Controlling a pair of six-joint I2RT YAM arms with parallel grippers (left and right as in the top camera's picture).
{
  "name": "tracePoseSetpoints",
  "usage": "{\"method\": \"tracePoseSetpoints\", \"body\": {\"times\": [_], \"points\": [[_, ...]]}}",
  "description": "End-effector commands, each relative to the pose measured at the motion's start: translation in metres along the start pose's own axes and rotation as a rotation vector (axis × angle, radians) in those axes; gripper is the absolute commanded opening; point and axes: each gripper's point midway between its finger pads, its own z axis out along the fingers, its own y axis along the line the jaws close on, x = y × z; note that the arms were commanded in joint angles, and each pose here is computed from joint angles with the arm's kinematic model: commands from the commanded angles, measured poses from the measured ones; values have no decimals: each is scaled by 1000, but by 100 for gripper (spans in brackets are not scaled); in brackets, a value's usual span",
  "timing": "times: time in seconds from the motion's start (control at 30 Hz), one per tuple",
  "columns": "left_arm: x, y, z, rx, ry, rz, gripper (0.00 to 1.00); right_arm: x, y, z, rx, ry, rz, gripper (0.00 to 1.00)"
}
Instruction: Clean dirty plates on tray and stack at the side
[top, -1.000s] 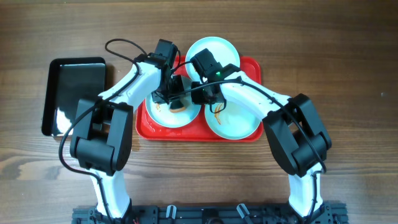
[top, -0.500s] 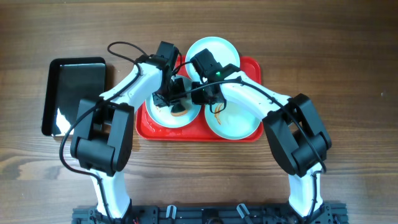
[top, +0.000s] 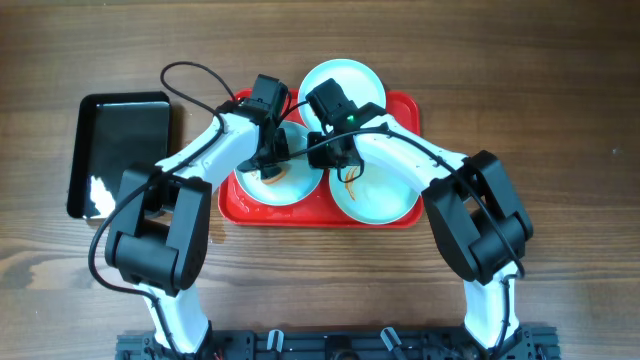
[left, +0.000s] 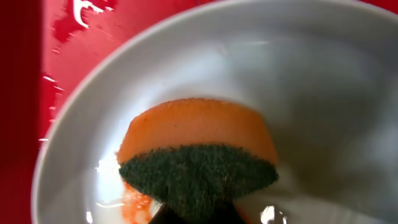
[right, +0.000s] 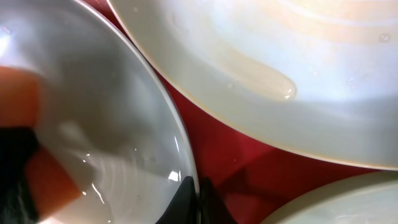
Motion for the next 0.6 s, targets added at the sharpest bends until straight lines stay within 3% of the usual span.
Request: {"method": "tracePoseSetpoints", "body": {"times": [0.0, 0.17, 0.33, 0.43, 0.57], "points": [[24, 47, 33, -182, 76, -8, 4, -4, 4, -12, -1, -28, -7, 4], [30, 57, 26, -237, 100, 3, 4, -4, 4, -12, -1, -28, -7, 4], [15, 76, 0, -353, 44, 15, 4, -4, 4, -12, -1, -29, -7, 4], [5, 69, -14, -324, 14, 6, 4, -4, 4, -12, -1, -29, -6, 4], [-8, 36, -37, -154, -19, -13, 4, -4, 4, -12, -1, -29, -7, 4]]}}
